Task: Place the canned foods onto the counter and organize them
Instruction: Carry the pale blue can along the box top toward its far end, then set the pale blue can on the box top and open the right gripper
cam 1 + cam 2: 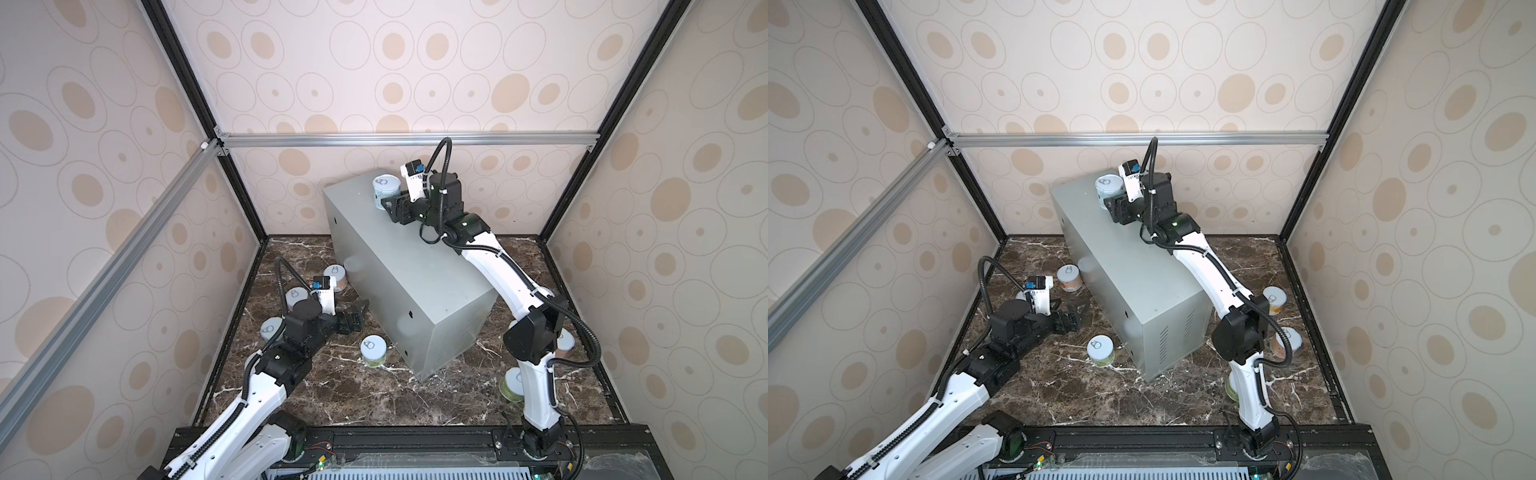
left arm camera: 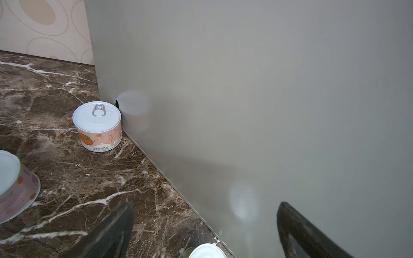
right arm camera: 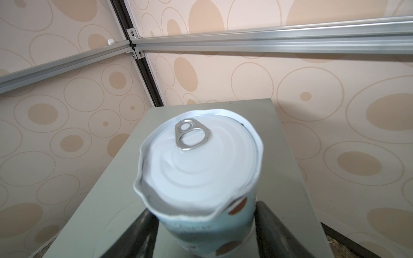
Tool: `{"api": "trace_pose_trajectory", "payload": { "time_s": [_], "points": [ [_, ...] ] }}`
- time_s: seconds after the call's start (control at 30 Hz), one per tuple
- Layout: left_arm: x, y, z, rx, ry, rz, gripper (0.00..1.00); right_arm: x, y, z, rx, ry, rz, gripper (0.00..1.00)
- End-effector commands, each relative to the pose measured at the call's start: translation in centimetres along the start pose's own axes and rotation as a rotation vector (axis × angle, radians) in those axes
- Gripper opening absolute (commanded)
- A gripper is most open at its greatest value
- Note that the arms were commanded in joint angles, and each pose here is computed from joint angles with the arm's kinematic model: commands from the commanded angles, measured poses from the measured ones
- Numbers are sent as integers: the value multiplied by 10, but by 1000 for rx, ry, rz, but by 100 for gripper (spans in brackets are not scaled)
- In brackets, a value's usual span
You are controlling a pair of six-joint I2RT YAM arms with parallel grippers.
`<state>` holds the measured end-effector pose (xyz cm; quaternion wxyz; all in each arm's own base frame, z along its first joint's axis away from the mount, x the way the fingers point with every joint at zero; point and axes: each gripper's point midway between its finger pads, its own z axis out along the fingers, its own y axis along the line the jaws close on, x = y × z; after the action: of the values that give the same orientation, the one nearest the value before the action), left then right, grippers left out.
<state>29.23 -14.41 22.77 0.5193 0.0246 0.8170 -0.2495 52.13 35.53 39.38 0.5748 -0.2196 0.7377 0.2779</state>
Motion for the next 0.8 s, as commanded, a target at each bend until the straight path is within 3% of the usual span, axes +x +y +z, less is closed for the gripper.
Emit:
{"api": "trace_pose_trajectory", "payload": {
  "time_s": [0.0,0.47,0.77],
  "points": [
    [-5,-6,1,26,-13,-5,99,43,-24,21,67,109,45,69],
    [1,-4,5,23,7,-5,99,46,-46,41,87,92,60,70],
    [-7,-3,-2,-16,25,27,99,25,-40,20,52,63,52,91]
  ]
}}
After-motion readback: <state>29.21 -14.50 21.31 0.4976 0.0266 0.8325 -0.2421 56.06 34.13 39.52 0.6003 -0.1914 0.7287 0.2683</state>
